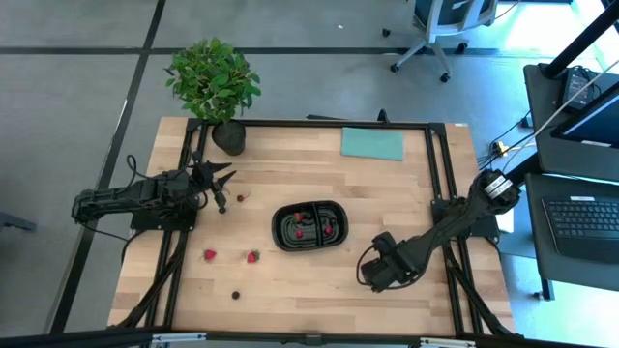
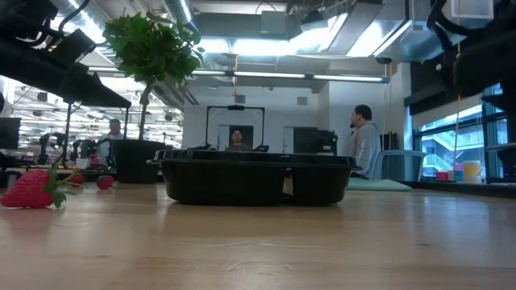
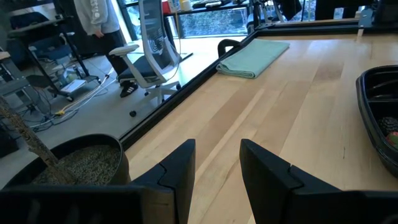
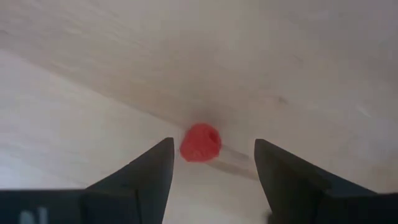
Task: Pick and placing Produce into tupperware
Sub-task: Put the red raspberry into the left section of the black bin
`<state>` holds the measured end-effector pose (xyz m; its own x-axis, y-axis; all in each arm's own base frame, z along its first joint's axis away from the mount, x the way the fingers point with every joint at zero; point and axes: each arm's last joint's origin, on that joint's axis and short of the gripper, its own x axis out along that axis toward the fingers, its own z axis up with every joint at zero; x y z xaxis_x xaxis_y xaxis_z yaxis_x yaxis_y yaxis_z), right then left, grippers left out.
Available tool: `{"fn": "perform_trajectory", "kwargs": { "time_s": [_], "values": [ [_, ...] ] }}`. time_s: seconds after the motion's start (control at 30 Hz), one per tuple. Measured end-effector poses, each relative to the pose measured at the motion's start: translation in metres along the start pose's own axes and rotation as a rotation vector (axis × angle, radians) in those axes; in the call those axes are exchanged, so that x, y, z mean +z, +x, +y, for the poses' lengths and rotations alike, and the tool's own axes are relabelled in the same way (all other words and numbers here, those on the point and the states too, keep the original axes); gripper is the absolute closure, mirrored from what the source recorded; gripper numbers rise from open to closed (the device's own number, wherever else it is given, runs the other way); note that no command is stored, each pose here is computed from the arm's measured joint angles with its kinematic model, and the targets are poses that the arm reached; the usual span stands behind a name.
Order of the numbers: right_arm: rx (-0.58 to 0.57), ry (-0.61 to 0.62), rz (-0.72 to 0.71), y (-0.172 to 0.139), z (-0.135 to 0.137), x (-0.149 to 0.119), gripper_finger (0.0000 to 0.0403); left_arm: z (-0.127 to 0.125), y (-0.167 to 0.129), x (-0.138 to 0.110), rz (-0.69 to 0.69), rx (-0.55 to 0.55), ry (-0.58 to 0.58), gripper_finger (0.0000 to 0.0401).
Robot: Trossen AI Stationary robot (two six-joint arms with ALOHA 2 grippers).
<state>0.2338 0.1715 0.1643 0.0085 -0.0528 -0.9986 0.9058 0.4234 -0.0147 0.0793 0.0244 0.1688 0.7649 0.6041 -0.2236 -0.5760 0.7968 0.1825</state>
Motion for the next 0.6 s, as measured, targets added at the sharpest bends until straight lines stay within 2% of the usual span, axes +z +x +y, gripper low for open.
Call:
{"fn": "perform_trajectory", "kwargs": {
  "time_s": [0.33,0.6],
  "values": [
    [0.012,0.001,0.002,0.004,0.000,0.000,0.0179,0.000,0.000,0.000,0.000,0.000,-0.001,0.0281],
    [0.014,-0.001,0.003,0.020,0.009,-0.003,0.0179,0.000,0.000,0.000,0.000,0.000,0.000,0.0281]
  ]
}}
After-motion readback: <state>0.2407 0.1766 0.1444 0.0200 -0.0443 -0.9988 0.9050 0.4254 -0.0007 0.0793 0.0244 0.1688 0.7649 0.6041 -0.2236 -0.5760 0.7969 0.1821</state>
